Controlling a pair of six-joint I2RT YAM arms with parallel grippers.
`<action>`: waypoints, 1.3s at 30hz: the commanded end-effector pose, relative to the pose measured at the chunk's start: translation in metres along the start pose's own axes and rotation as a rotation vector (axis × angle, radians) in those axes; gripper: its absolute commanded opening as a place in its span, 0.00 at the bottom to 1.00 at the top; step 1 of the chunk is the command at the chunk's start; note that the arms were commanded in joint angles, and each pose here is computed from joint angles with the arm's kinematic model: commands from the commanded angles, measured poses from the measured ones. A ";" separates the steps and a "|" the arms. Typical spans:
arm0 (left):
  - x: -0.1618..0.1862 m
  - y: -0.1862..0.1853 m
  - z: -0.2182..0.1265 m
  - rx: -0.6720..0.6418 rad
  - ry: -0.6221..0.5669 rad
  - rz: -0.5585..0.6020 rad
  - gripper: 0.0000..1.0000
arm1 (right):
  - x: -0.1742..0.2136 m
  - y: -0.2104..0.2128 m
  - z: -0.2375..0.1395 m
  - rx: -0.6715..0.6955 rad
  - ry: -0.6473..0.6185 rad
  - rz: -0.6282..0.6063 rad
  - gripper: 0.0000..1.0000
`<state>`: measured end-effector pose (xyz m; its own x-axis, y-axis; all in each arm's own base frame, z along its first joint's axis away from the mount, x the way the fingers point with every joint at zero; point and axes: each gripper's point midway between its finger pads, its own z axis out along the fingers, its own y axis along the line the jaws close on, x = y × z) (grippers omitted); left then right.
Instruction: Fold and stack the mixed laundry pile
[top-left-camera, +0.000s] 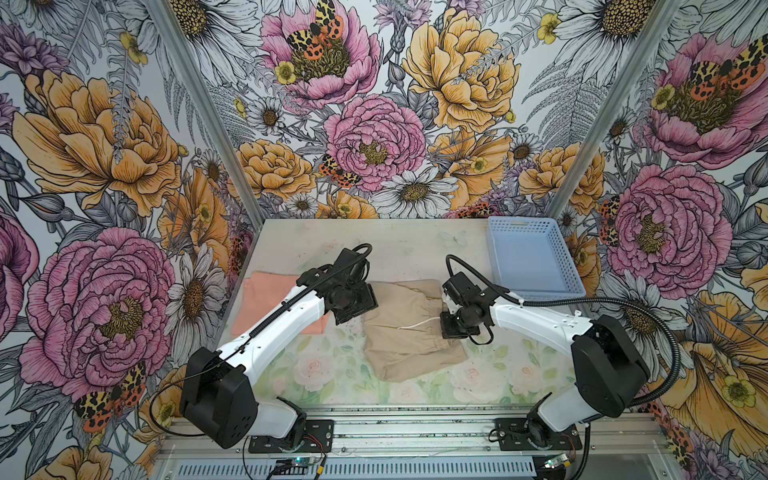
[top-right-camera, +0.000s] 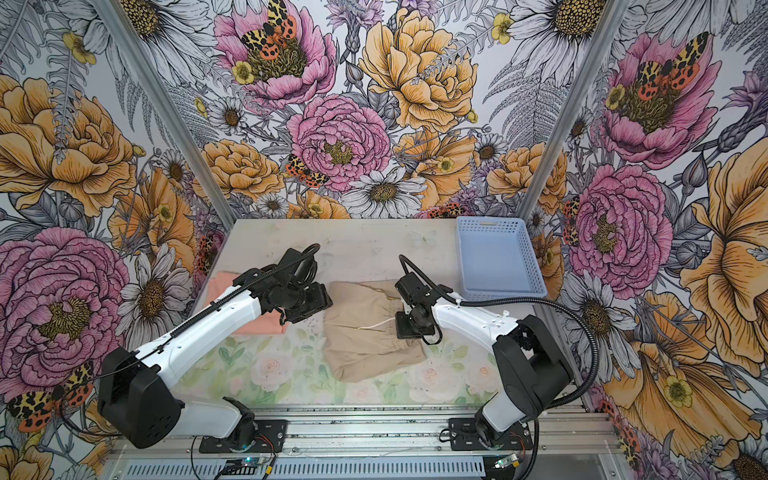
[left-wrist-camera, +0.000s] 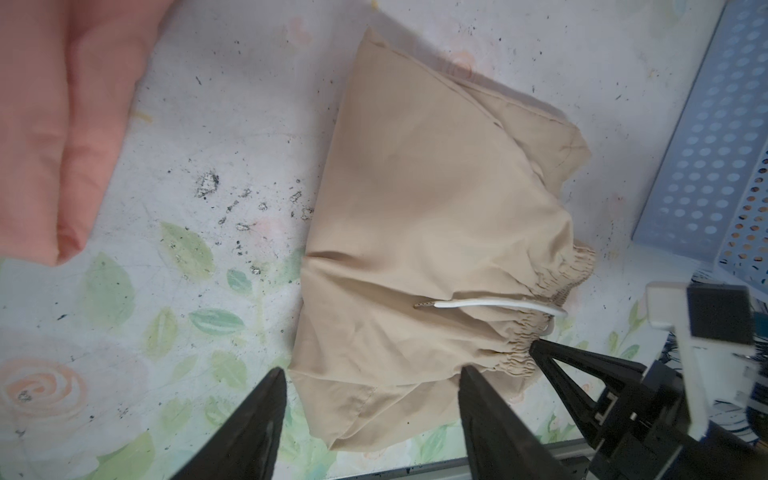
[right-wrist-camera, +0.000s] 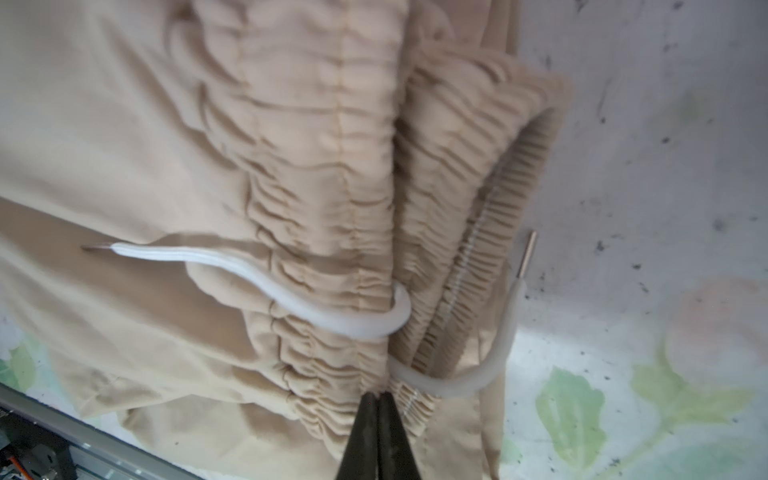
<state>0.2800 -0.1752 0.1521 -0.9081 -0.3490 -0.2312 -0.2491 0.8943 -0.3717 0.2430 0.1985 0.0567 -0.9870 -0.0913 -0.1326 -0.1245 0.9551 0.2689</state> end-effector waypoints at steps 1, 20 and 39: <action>-0.001 -0.004 -0.001 0.039 -0.010 0.006 0.67 | -0.007 -0.004 -0.001 0.001 -0.030 0.000 0.06; 0.003 0.000 0.007 0.054 -0.011 0.035 0.68 | -0.083 0.016 -0.031 -0.233 -0.172 0.037 0.28; 0.006 0.008 0.012 0.048 -0.003 0.016 0.68 | -0.084 0.016 0.004 -0.275 -0.137 0.047 0.31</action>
<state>0.2722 -0.1723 0.1281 -0.9178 -0.3332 -0.2158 -0.2377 0.8967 -0.3735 0.3198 0.2176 0.0683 -0.9755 0.0040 -0.2201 -0.1079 0.8627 0.4940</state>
